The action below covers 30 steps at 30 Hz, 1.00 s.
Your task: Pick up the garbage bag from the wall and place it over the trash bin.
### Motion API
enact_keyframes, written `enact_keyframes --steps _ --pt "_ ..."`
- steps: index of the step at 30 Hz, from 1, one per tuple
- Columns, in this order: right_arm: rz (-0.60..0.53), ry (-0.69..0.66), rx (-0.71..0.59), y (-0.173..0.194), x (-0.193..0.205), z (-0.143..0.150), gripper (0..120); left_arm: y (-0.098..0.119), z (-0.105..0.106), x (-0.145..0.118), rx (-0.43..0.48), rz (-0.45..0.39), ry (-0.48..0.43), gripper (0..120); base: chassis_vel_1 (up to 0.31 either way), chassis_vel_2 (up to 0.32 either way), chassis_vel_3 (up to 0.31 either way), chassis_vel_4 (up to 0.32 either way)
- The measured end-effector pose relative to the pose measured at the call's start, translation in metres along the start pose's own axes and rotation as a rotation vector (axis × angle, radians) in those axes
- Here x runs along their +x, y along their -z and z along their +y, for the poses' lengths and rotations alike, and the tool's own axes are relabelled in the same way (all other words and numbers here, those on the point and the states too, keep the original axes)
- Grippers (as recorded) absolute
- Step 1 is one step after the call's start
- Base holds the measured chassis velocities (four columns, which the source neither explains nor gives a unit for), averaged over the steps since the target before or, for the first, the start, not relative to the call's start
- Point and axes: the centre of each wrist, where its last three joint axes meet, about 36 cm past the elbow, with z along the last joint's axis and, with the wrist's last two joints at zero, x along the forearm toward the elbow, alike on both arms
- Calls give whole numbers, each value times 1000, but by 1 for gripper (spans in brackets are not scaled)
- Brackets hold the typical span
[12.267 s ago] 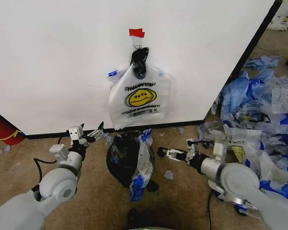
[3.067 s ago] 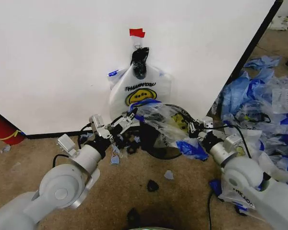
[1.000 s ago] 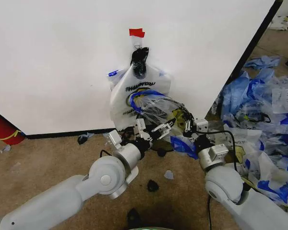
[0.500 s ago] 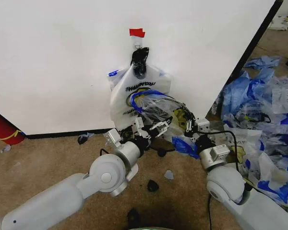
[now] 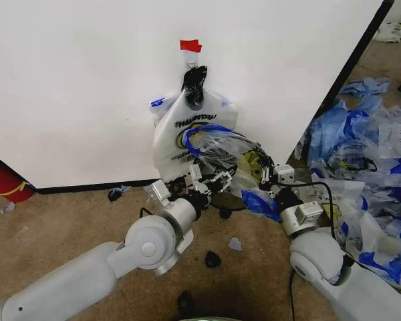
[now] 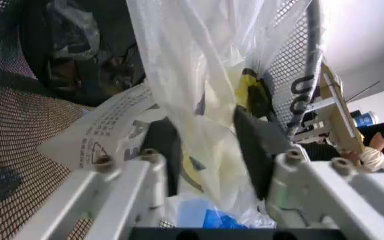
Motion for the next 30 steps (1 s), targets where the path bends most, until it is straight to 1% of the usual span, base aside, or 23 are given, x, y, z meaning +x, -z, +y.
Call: enact_keyframes --steps 2,3,5,6,8,9,15,19,20,25,30 --pt "1 -1 1 -1 -1 -1 0 0 -1 1 0 0 -4 19 0 0 0 0" --pt "1 -1 1 0 -1 -1 0 0 -2 2 0 0 -6 18 0 0 0 0" --pt "-1 -2 0 0 -2 -1 0 1 -4 2 1 0 -11 8 0 0 0 0" --pt "-1 -2 0 0 -2 -1 0 1 -4 2 1 0 -11 8 0 0 0 0" --pt "-3 -2 -1 1 -3 -2 0 1 -4 3 1 1 -13 1 0 0 0 0" --pt "-4 -2 -3 1 -4 -2 0 1 -5 3 2 1 -14 0 0 0 0 0" --pt "2 -10 -23 3 -5 -4 0 0 -2 4 5 1 -6 0 0 0 0 0" --pt "47 -50 -117 9 -8 -8 0 1 -3 11 6 -4 -5 0 0 0 0 0" --pt "47 -50 -117 9 -8 -8 0 1 -3 11 6 -4 -5 0 0 0 0 0" --pt "98 -77 -214 14 -12 -16 0 1 -2 20 2 -11 -1 0 0 0 0 0" --pt "120 -85 -261 19 -14 -23 0 1 -1 26 -2 -18 0 0 0 0 0 0"
